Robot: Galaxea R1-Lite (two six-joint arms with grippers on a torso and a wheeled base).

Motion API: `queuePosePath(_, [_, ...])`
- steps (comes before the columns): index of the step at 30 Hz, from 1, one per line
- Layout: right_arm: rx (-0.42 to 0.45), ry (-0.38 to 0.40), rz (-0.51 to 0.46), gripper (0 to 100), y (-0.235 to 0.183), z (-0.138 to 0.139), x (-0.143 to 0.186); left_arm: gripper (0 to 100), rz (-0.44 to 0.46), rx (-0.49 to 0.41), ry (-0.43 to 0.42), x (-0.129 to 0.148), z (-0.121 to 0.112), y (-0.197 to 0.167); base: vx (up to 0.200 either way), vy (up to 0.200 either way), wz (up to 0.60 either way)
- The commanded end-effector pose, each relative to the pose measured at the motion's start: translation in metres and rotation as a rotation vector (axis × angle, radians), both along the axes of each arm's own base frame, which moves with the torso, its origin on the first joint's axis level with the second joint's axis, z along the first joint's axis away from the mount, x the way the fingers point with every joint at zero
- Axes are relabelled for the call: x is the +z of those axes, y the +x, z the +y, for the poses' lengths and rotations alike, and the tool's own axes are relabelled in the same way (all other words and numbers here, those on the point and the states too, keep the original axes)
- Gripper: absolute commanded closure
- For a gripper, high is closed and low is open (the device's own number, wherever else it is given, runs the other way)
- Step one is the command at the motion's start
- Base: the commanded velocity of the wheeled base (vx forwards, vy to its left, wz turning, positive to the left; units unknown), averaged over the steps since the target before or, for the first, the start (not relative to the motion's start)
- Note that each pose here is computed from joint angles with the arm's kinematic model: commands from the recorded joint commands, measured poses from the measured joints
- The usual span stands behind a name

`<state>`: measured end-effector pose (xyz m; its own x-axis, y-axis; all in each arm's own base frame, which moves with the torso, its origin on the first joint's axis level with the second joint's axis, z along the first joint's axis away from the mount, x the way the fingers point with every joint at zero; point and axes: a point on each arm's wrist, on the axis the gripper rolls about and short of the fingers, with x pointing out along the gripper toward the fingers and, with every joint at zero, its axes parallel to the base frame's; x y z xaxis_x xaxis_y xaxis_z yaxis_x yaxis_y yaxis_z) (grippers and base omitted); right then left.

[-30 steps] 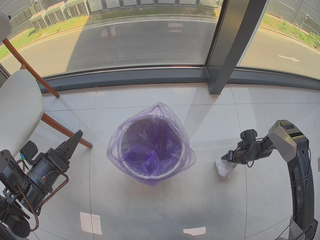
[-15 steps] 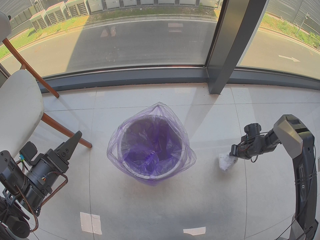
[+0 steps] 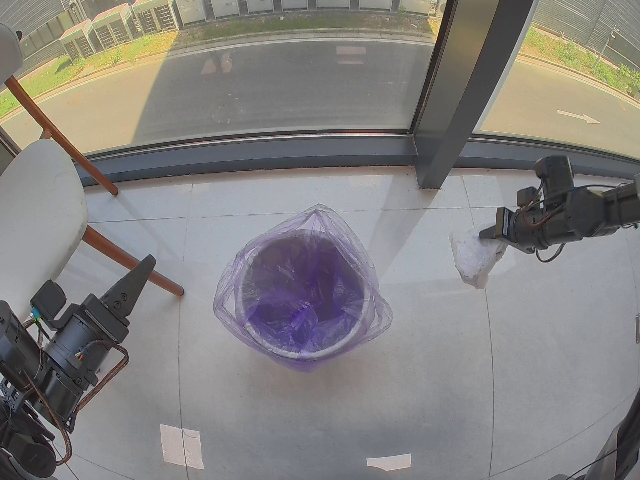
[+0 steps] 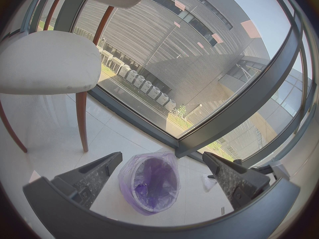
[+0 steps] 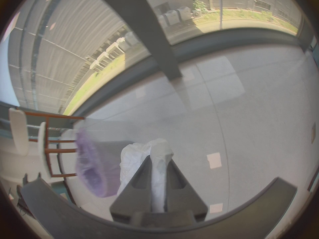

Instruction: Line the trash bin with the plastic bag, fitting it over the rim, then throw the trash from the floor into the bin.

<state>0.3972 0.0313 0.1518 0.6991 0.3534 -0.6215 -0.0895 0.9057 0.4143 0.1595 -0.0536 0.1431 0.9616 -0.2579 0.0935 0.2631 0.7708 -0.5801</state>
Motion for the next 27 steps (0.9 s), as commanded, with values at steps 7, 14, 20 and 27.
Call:
queuePosePath(7, [0.376,0.093,-0.221,100,-0.153,0.08,0.051,0,-0.11,0.096,-0.141,0.02,0.017,-0.021,0.0,0.0,0.0])
queuePosePath(14, [0.393,0.105,-0.375,100,-0.129,0.114,0.007,0,-0.11,0.106,-0.146,0.02,0.017,-0.021,0.0,0.0,0.0])
queuePosePath(20, [0.374,0.1,-0.44,100,-0.107,0.132,-0.022,0,-0.056,0.117,-0.123,0.015,0.017,-0.02,0.0,0.0,0.0])
queuePosePath(27, [0.364,0.132,-0.564,100,-0.083,0.156,-0.06,0,-0.031,0.144,-0.126,0.013,0.018,-0.022,0.0,0.0,0.0])
